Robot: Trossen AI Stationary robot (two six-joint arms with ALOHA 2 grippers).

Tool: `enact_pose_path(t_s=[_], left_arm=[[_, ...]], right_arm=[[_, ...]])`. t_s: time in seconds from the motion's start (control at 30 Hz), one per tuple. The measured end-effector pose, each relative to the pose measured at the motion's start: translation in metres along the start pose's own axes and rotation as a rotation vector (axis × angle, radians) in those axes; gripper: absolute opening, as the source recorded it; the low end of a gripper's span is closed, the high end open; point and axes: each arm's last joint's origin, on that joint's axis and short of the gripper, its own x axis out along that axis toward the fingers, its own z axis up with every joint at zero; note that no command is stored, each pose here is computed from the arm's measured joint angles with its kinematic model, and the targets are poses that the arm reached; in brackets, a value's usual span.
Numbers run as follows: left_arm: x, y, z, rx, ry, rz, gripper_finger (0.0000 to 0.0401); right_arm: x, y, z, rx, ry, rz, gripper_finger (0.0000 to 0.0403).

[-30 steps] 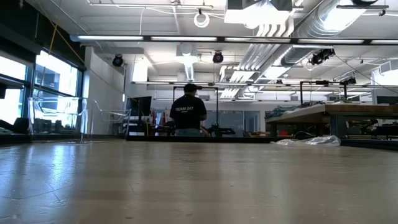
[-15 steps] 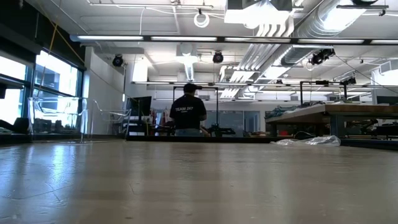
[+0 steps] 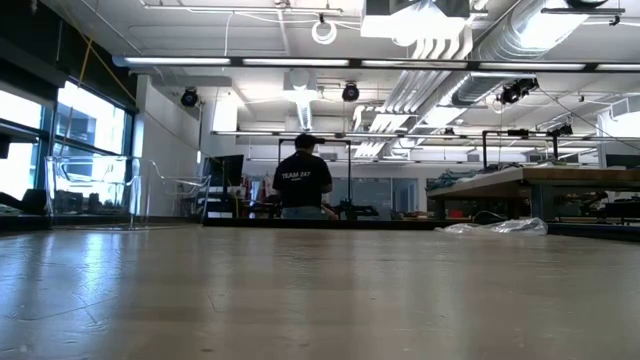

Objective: Roll bandage
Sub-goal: Roll the red bandage

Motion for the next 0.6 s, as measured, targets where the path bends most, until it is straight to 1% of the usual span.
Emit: enact_pose_path(t_s=[0.1, 0.27, 0.37, 0.43, 0.53, 0.6], left_arm=[[-0.002, -0.002, 0.000, 0.020, 0.008, -0.006, 0.0014], [-0.005, -0.004, -0.001, 0.092, 0.038, 0.060, 0.0014], [-0.007, -0.006, -0.004, 0.167, 0.086, 0.094, 0.0014], [-0.008, -0.007, -0.009, 0.192, 0.124, 0.087, 0.0014], [-0.009, -0.008, -0.012, 0.190, 0.154, 0.079, 0.0014], [-0.010, -0.010, -0.011, 0.151, 0.140, 0.077, 0.0014]], right_arm=[[0.000, -0.001, -0.003, 0.033, 0.027, -0.012, 0.0000], [-0.001, 0.003, -0.001, 0.041, 0.005, -0.001, 0.0000], [-0.001, 0.004, -0.001, 0.042, 0.002, 0.000, 0.0000], [-0.001, 0.003, 0.000, 0.046, -0.012, -0.001, 0.0000], [-0.001, 0.003, 0.006, 0.046, -0.072, -0.030, 0.0000], [-0.002, 0.002, 0.008, 0.050, -0.092, -0.065, 0.0000]])
